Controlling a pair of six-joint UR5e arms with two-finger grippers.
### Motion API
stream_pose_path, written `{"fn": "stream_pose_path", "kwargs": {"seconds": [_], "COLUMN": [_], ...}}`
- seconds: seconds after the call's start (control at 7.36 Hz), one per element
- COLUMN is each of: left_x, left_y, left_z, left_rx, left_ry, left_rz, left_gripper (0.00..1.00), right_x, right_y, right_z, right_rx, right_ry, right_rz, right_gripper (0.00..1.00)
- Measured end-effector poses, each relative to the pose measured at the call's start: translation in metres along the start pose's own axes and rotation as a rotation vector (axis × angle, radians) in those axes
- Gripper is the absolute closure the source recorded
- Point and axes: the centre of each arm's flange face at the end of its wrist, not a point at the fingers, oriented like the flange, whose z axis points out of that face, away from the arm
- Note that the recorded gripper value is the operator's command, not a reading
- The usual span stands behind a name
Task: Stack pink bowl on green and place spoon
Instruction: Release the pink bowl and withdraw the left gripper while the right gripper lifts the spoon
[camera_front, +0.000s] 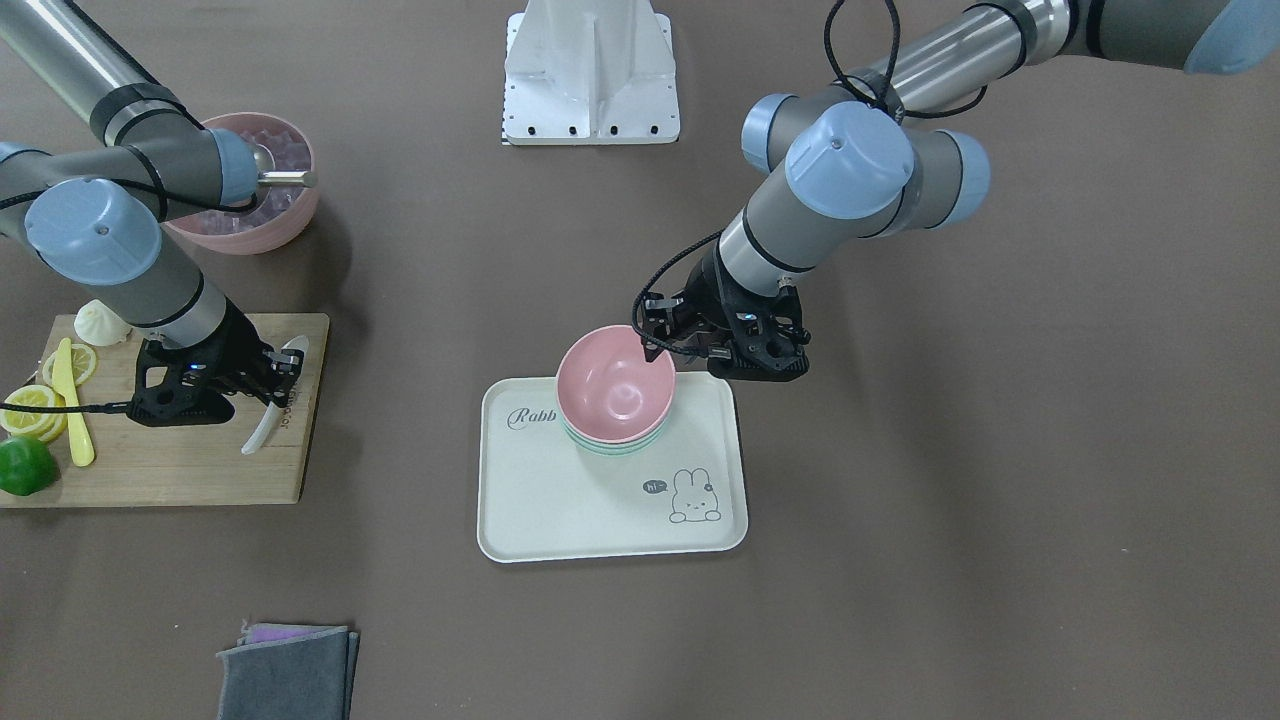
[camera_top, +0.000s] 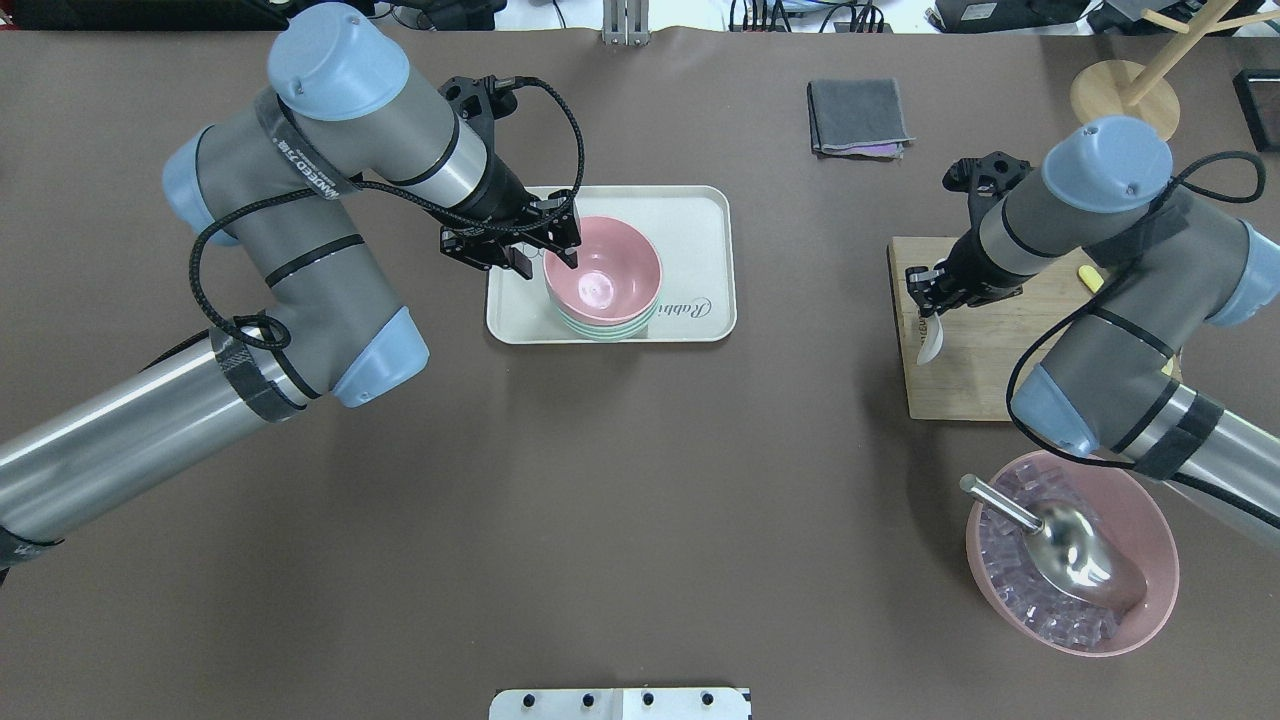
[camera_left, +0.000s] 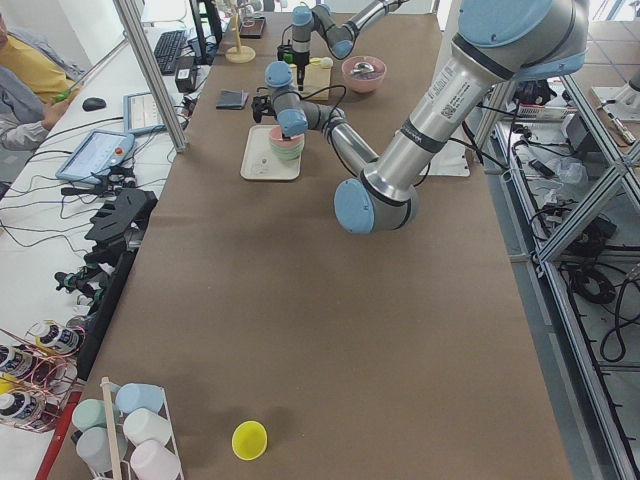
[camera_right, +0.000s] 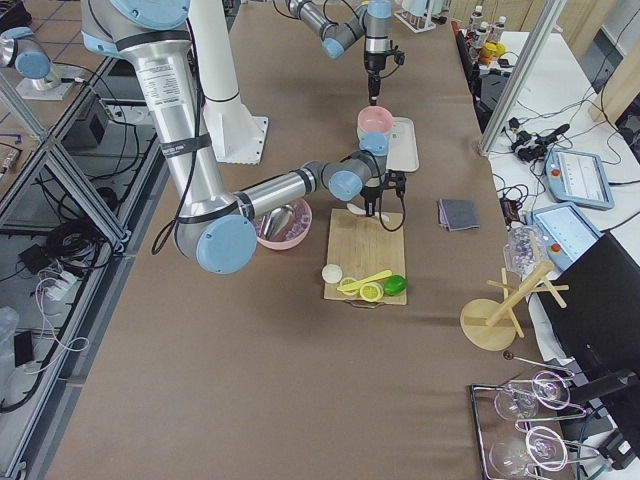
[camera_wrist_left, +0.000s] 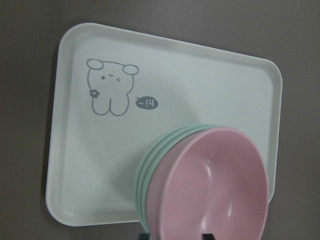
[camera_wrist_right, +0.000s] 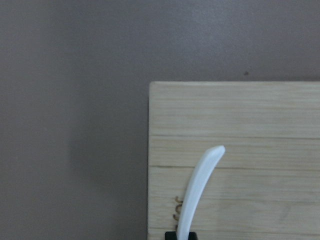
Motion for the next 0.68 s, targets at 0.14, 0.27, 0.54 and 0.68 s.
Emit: {"fn": "stream_pose_path", "kwargs": {"seconds": [0.14,0.27,0.54,0.68], "left_x": [-0.018,-0.050,-0.126,-0.174], "left_y": [0.013,0.024,0.019,0.022], "left_z": [-0.017,-0.039,-0.084,-0.104], "left_rx": [0.011,0.017,0.019,0.014], "left_ry": [0.017,0.023,0.002,-0.021], "left_rz": [0.006,0.004,0.032,0.074], "left_gripper": [0.02,0.02,0.02,0.02], "right_x": [-0.025,-0.062,-0.149,-0.198], "right_y": [-0.014,-0.028,-0.034,-0.022], "right_z": [-0.020,-0.046,-0.089,-0.098], "right_rx": [-0.002,-0.002,0.005,-0.001], "right_ry": [-0.010,-0.021,-0.086,-0.122], "right_rz": [0.034,0.080,0.218,0.279], "right_gripper": [1.00,1.00,1.00,1.00]}}
